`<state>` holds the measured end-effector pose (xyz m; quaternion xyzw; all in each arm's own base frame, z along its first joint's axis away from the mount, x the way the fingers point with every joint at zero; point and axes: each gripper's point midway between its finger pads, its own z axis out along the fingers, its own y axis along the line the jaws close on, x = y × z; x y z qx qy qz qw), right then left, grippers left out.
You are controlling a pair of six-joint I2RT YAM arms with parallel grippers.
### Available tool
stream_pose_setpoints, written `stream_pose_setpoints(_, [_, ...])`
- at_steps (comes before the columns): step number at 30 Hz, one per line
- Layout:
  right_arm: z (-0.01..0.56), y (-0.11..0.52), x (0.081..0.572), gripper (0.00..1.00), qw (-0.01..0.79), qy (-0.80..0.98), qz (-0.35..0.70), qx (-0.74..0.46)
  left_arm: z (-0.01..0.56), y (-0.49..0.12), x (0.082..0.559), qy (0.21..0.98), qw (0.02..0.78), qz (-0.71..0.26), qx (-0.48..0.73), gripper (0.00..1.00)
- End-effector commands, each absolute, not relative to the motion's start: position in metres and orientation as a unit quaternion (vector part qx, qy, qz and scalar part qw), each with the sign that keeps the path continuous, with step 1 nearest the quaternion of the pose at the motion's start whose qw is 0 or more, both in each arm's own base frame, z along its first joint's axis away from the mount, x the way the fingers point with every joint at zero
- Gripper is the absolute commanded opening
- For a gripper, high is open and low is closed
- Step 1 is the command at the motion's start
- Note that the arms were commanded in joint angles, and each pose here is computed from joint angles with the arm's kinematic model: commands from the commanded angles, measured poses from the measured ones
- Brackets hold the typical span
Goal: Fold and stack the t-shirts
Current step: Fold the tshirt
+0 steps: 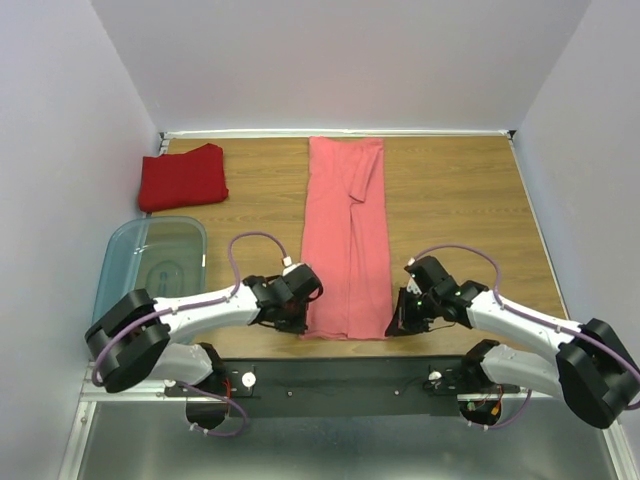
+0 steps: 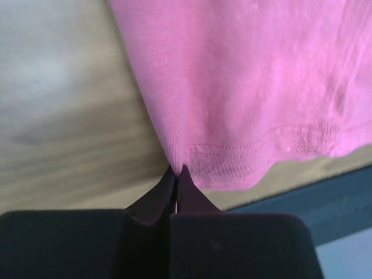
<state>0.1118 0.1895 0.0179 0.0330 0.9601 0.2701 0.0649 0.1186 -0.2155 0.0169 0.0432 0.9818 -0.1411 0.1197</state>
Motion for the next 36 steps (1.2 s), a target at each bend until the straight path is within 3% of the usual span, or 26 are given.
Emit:
stream_pose_setpoints(1, [0.034,0.193,0.091,0.0,0.035,0.951,0.308,0.026,0.02,-0.21,0.061,0.985,0.054,-0.151,0.066,0.0])
stream_pose_setpoints(5, [0.053,0.184,0.075,0.0,0.023,0.954,0.298,0.03,0.039,-0.221,0.012,0.978,0.016,-0.199,0.067,0.0])
stream_pose_setpoints(8, [0.074,0.188,0.084,0.0,0.055,0.948,0.313,0.029,0.055,-0.23,0.008,0.97,0.023,-0.236,0.051,0.0])
stream_pose_setpoints(14, [0.095,0.182,0.147,0.0,0.165,0.956,0.239,0.033,0.097,-0.242,0.091,0.936,0.166,-0.309,-0.002,0.0])
stream_pose_setpoints(19, [0.103,0.183,0.212,0.0,0.216,0.955,0.204,0.014,0.103,-0.22,0.179,0.924,0.262,-0.279,-0.022,0.0])
stream_pose_setpoints(25, [0.1,0.189,0.273,0.0,0.235,0.948,0.215,0.004,0.088,-0.204,0.247,0.927,0.294,-0.23,-0.038,0.0])
stream_pose_setpoints(36, [0.093,0.195,0.338,0.0,0.248,0.943,0.223,-0.009,0.094,-0.185,0.32,0.914,0.36,-0.182,-0.05,0.0])
